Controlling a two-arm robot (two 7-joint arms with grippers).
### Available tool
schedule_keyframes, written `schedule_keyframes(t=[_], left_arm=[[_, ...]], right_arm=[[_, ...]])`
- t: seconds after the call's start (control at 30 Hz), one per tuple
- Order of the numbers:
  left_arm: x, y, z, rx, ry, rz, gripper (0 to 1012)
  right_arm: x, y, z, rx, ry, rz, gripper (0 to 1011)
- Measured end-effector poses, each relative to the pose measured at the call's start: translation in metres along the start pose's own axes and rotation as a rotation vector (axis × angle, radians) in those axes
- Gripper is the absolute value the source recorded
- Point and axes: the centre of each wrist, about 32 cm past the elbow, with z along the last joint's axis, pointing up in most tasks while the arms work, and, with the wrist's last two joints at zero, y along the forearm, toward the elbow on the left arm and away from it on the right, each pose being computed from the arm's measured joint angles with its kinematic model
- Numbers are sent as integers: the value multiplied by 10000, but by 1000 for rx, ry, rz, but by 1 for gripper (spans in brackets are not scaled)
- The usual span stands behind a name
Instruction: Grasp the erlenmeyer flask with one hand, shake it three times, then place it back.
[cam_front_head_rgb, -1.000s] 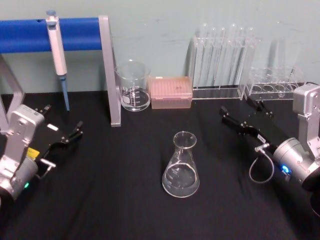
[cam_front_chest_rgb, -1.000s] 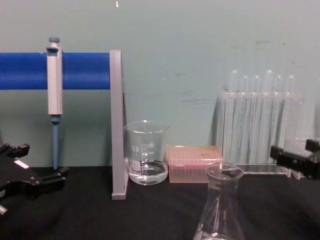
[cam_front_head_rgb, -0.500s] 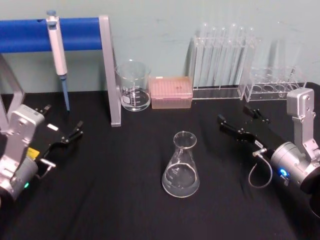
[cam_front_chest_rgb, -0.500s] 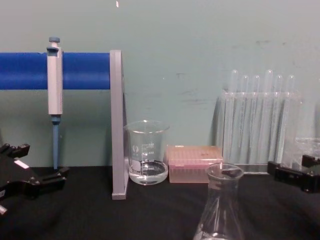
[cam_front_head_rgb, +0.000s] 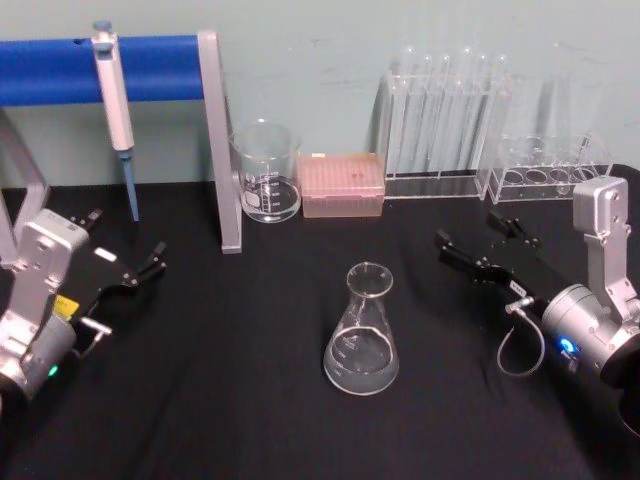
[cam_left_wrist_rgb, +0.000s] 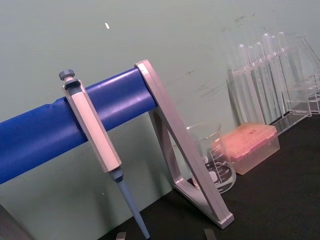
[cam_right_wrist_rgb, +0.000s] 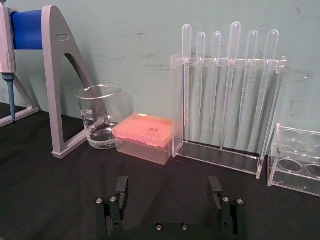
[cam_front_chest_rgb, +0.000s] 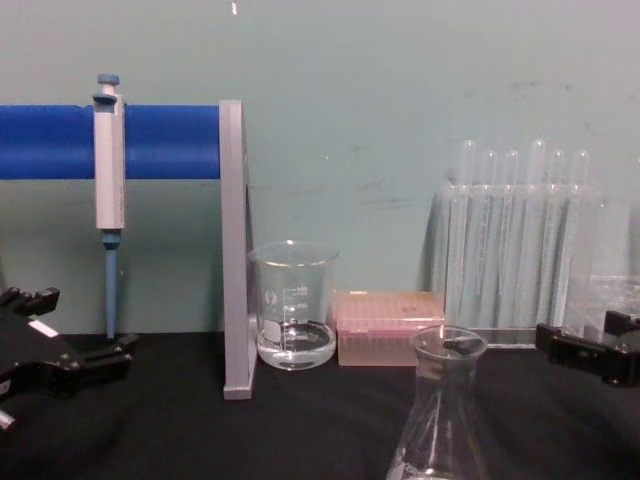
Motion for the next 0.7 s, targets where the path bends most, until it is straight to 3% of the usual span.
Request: schedule_keyframes(t=[0.7], left_arm=[[0, 0, 0, 0, 0, 0, 1001]], right_arm=[[-3, -1, -1, 1, -1, -1, 1003]])
